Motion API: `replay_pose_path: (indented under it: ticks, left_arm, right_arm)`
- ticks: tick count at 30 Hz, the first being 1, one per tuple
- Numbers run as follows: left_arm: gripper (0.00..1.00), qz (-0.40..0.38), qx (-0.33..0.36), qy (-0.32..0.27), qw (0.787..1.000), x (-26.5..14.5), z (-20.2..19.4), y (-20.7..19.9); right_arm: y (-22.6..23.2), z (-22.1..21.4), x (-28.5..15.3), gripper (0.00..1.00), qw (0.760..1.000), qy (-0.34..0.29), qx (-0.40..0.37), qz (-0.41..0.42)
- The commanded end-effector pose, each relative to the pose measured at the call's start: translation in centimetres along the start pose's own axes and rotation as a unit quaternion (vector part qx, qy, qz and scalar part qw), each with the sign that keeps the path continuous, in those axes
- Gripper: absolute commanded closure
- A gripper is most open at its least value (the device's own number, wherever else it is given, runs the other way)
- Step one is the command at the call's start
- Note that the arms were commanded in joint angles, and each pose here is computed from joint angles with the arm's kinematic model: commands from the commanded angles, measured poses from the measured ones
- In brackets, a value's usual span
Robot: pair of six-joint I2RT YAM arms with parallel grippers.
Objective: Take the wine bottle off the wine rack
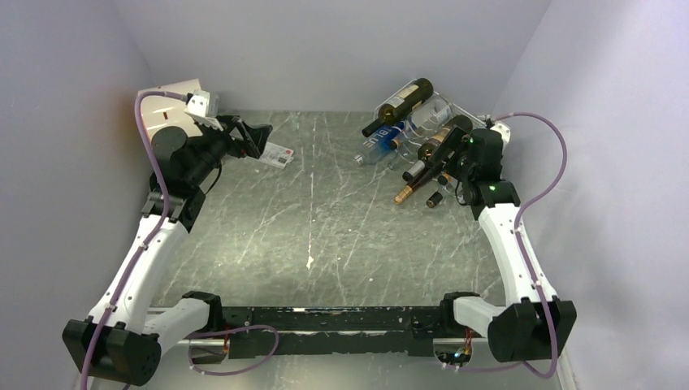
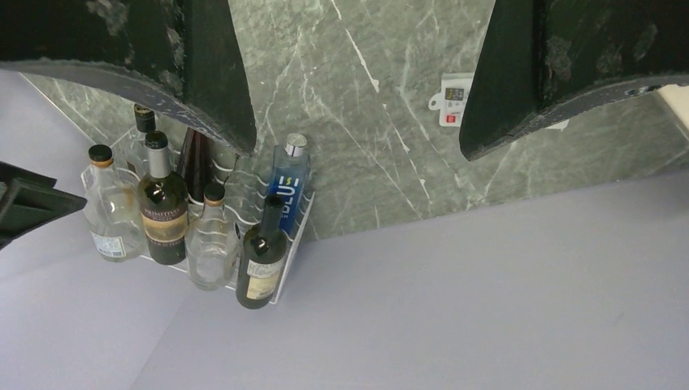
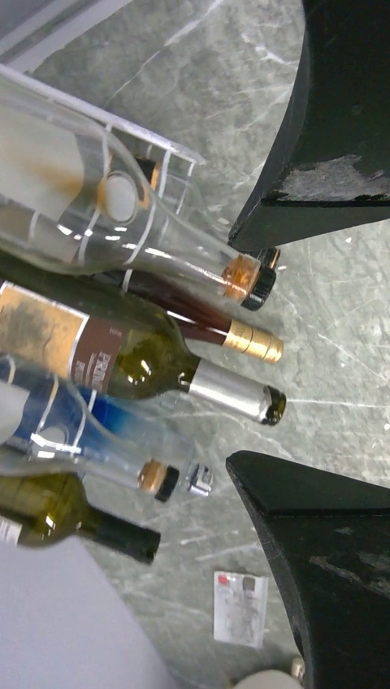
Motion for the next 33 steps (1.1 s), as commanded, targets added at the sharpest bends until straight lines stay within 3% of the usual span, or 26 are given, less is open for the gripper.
replay_pose_path:
  ticks: [1,9,15,20,27,33]
  left_arm:
    - [0.01,-0.031,-0.002,-0.014,0.999,0.4,0.6,-1.0]
    - [0.01,-0.035,-0.009,-0.006,0.999,0.8,0.1,-1.0]
    - [0.01,-0.042,-0.015,0.003,0.999,1.1,-0.2,-1.2]
    - [0.01,-0.042,-0.016,0.006,0.999,1.2,-0.5,-1.2]
    - [0.01,-0.039,-0.018,0.011,0.999,1.4,-0.8,-1.0]
    - [0.01,-0.039,-0.019,0.014,0.999,1.5,-1.0,-1.0]
  right_arm:
    - [-1.7,-0.4,1.0,0.0,0.999,0.008,0.024,-0.047]
    - [-4.6,-2.1,2.5,0.03,0.995,0.005,0.07,-0.073]
    - [-4.6,-2.9,4.3,0.16,0.993,0.037,0.107,-0.021]
    - [-4.5,-3.1,5.3,0.2,0.989,0.028,0.144,0.009]
    - [-5.5,-3.9,6.7,0.34,0.98,0.034,0.195,0.033]
    - [-5.6,-4.2,7.3,0.37,0.973,0.037,0.222,0.056]
Point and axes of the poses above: each gripper's point midway between its finger pads, its own x axis out along the fingers, its own y axis along the line the jaws close on, z = x × y, the point moved 3 cm from there along -x, back along the fingers, and after that the axes turned 8 degrees about x, right-handed, at the moved point
